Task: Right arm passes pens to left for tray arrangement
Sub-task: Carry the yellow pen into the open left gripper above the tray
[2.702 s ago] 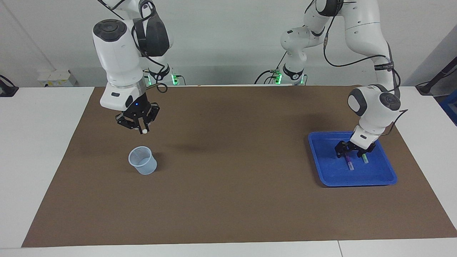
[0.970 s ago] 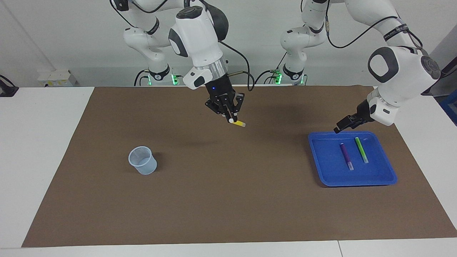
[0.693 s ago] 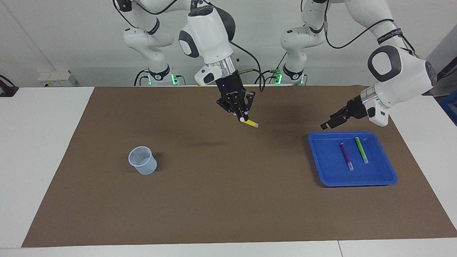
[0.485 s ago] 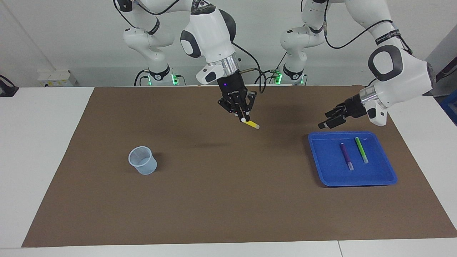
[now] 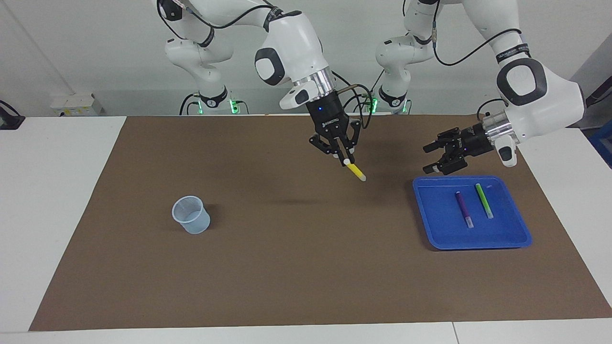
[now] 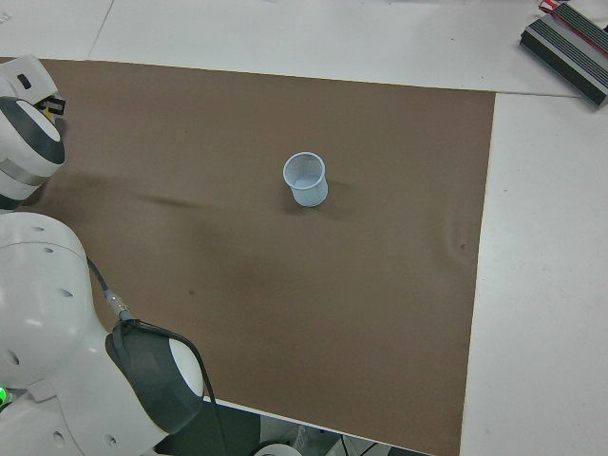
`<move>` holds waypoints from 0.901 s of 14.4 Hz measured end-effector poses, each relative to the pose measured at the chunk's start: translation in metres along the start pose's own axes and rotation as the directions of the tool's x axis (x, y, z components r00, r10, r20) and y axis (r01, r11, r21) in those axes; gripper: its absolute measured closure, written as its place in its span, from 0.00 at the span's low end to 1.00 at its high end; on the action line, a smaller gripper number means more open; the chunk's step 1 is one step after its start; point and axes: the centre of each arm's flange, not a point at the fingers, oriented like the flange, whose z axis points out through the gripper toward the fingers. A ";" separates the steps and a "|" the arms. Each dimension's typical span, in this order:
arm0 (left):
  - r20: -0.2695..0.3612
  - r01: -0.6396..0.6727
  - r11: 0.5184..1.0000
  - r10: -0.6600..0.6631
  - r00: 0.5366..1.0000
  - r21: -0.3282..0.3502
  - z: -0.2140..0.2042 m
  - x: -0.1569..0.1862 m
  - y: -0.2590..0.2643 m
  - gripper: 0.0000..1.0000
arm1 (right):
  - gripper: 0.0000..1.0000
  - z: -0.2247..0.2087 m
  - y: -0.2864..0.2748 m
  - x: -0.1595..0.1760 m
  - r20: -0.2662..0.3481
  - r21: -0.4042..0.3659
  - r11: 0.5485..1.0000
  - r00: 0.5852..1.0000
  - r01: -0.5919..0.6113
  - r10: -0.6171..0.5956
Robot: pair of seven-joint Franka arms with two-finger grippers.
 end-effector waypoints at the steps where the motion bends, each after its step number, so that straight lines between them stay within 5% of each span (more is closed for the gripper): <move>1: 0.011 0.019 1.000 -0.018 1.000 -0.024 -0.001 -0.002 0.003 0.00 | 0.82 -0.001 -0.003 -0.001 -0.009 0.010 1.000 1.000 0.010 -0.010; 7: 0.080 0.150 0.982 -0.141 0.987 -0.112 0.018 -0.025 0.022 0.00 | 0.82 -0.007 -0.025 -0.019 -0.087 0.030 0.999 0.996 0.035 -0.032; 13: 0.168 0.259 0.960 -0.240 0.956 -0.105 0.044 -0.051 0.032 0.01 | 0.82 -0.012 -0.040 -0.029 -0.098 0.060 0.997 0.994 0.049 -0.043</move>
